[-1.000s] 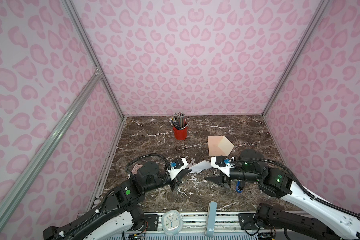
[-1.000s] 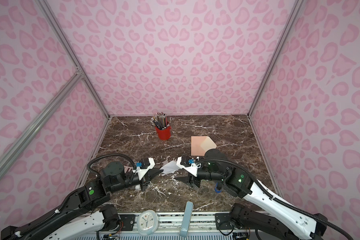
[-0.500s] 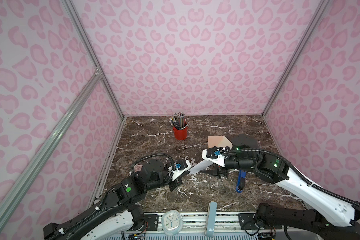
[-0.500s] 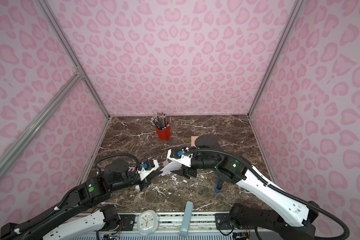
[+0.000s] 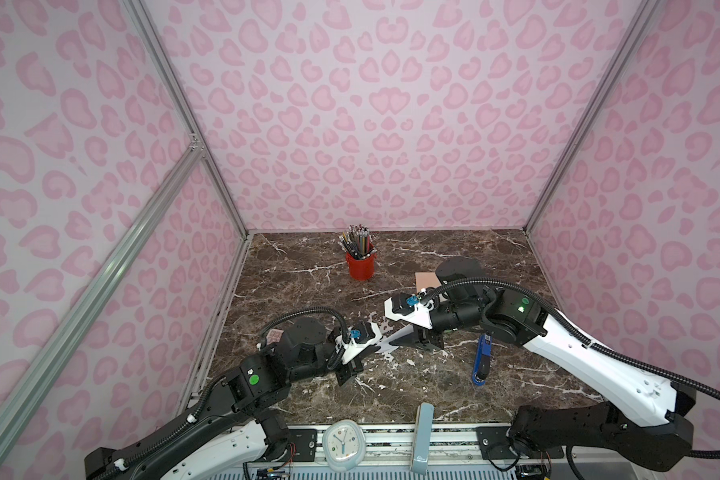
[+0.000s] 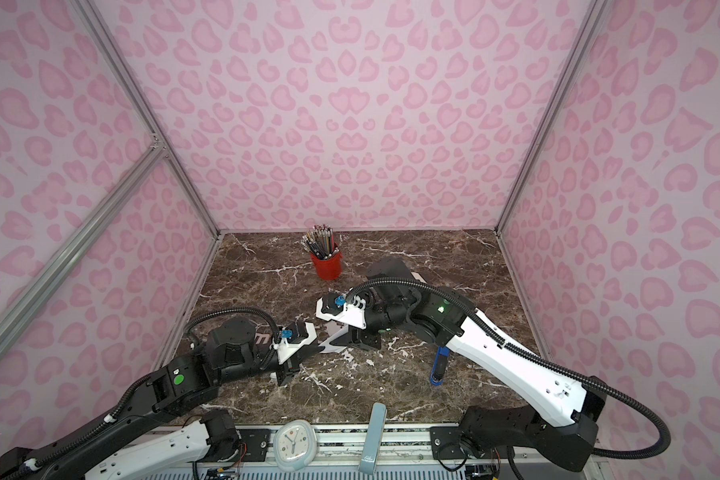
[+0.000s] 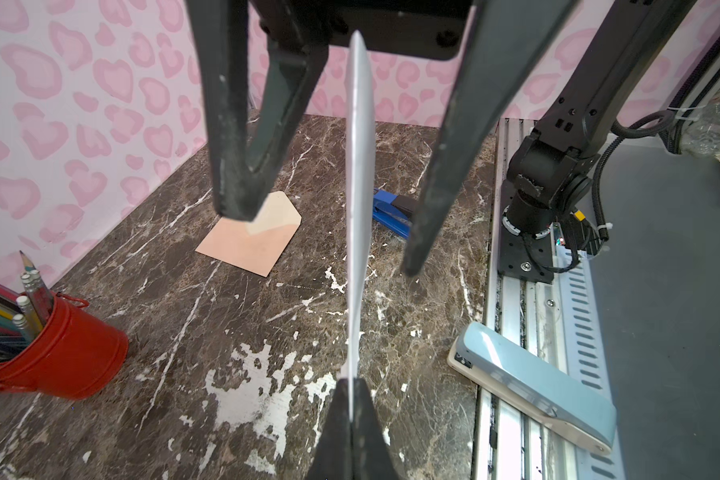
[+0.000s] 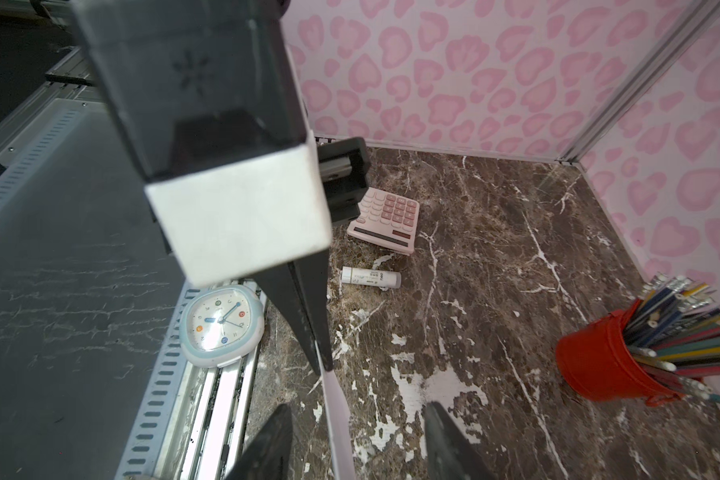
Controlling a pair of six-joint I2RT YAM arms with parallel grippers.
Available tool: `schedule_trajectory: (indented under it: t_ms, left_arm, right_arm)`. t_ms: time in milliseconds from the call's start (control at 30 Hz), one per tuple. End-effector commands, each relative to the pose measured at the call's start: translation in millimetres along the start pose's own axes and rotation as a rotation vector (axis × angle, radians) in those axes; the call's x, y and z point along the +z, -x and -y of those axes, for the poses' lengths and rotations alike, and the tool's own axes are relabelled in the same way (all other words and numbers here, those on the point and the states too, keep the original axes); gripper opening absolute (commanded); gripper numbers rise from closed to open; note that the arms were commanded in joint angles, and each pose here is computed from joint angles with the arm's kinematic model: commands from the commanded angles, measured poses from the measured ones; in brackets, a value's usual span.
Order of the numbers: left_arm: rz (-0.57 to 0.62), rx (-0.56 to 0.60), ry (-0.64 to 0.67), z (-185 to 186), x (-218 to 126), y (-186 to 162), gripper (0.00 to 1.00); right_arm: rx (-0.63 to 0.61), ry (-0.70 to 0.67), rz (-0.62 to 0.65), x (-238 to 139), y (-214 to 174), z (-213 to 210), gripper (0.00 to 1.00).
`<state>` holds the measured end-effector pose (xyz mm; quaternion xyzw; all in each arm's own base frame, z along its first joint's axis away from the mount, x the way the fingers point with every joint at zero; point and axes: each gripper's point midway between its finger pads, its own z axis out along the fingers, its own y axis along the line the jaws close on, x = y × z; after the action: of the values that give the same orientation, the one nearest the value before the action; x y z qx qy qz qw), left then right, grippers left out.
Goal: Place the letter into the envelope and seal it
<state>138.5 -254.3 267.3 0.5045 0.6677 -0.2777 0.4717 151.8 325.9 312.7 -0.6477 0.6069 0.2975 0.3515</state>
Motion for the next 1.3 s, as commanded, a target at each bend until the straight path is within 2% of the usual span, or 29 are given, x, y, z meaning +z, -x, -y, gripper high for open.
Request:
schedule_trajectory:
  t_ms: [0, 67, 267, 433, 600, 633, 700, 867, 1067, 1133, 1167, 1200, 1267]
  left_arm:
    - [0.018, 0.009, -0.001, 0, -1, 5, 0.04]
    - [0.019, 0.011, 0.002, 0, -1, 4, 0.04]
    - [0.029, 0.008, 0.003, 0, -1, 5, 0.04]
    - [0.033, 0.007, 0.006, 0, -2, 4, 0.04]
    - [0.034, 0.008, 0.016, -2, -3, 3, 0.04]
    - [0.03, 0.007, 0.019, -2, -3, 2, 0.04]
    - [0.029, 0.009, 0.023, -3, -3, 1, 0.04]
    - [0.012, 0.009, 0.029, -3, -2, -3, 0.04]
    - [0.011, 0.008, 0.031, -4, 0, -4, 0.04]
    - [0.006, 0.007, 0.034, -5, 1, -6, 0.04]
    - [0.004, 0.008, 0.04, -6, 1, -6, 0.04]
    - [0.0, 0.008, 0.044, -7, 1, -6, 0.04]
    - [-0.008, 0.008, 0.046, -7, 2, -8, 0.04]
  right_arm:
    - [0.016, 0.07, 0.017, 6, 4, -11, 0.5]
    - [0.018, 0.085, 0.007, 11, 2, -14, 0.48]
    - [0.02, 0.104, 0.011, 19, 3, -15, 0.18]
    - [0.018, 0.1, 0.003, 20, 1, -14, 0.0]
    - [0.02, 0.077, -0.011, 17, -5, -12, 0.0]
    - [0.021, 0.063, -0.014, 16, -5, -10, 0.12]
    - [0.022, 0.051, -0.019, 14, -8, -8, 0.15]
    - [0.036, 0.018, -0.017, 3, -12, -2, 0.0]
    - [0.043, 0.006, -0.023, -1, -16, -1, 0.0]
    - [0.048, -0.005, -0.025, -2, -18, 0, 0.11]
    - [0.049, -0.005, -0.026, -3, -19, 0, 0.11]
    - [0.048, -0.008, -0.024, -4, -19, 0, 0.1]
    - [0.045, -0.014, -0.017, -7, -18, -1, 0.0]
